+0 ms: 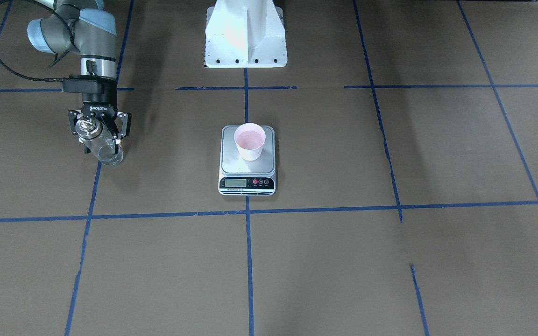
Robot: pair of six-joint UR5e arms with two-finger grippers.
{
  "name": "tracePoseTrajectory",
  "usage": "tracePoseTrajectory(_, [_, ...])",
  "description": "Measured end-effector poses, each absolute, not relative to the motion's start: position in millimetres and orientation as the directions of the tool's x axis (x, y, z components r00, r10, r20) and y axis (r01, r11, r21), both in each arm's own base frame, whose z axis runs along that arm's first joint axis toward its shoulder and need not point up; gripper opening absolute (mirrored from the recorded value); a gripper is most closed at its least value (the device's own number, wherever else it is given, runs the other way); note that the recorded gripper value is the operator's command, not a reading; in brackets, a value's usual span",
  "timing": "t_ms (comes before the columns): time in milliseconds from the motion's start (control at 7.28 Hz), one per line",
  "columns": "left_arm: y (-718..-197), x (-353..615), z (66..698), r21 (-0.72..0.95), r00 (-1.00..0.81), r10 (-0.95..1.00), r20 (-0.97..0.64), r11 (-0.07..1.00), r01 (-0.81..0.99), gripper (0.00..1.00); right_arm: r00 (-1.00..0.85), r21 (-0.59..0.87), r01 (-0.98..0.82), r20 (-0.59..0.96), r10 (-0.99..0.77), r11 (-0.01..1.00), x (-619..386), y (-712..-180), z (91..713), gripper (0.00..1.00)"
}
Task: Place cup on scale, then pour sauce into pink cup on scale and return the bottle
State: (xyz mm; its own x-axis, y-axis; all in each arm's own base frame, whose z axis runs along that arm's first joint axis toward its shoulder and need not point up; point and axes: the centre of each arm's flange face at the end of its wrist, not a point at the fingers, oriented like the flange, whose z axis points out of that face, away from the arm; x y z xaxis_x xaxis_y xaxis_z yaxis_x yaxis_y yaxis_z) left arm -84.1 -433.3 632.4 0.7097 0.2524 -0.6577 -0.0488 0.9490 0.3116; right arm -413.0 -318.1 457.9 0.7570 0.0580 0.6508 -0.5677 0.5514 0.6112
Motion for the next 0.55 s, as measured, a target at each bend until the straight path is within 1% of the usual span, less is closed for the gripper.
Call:
tracePoseTrajectory(137, [-433.2,-84.1,632.4,0.312,0.710,0.252,-0.658,0.949,-0.049,1.00,0.757,0.611,-0.567,0.651,0.058,0.552,-413.5,-317.7,458.1,0.34])
tracePoseTrajectory(275, [-433.2,-84.1,632.6,0.311,0.710,0.252,-0.658,0.949,-0.049,1.00,0.756,0.611,-0.568,0.652,0.057,0.552,-413.6,-317.6,458.0,0.56])
tracePoseTrajectory(412, [-433.2,-84.1,632.9,0.311,0.710,0.252,-0.658,0.949,-0.049,1.00,0.756,0.610,-0.568,0.652,0.057,0.552,-413.7,-317.4,457.8,0.62])
tracePoseTrajectory(549, [-433.2,-84.1,632.9,0.311,0.710,0.252,-0.658,0.949,-0.049,1.00,0.755,0.610,-0.568,0.653,0.057,0.552,-413.7,-317.3,457.5,0.79])
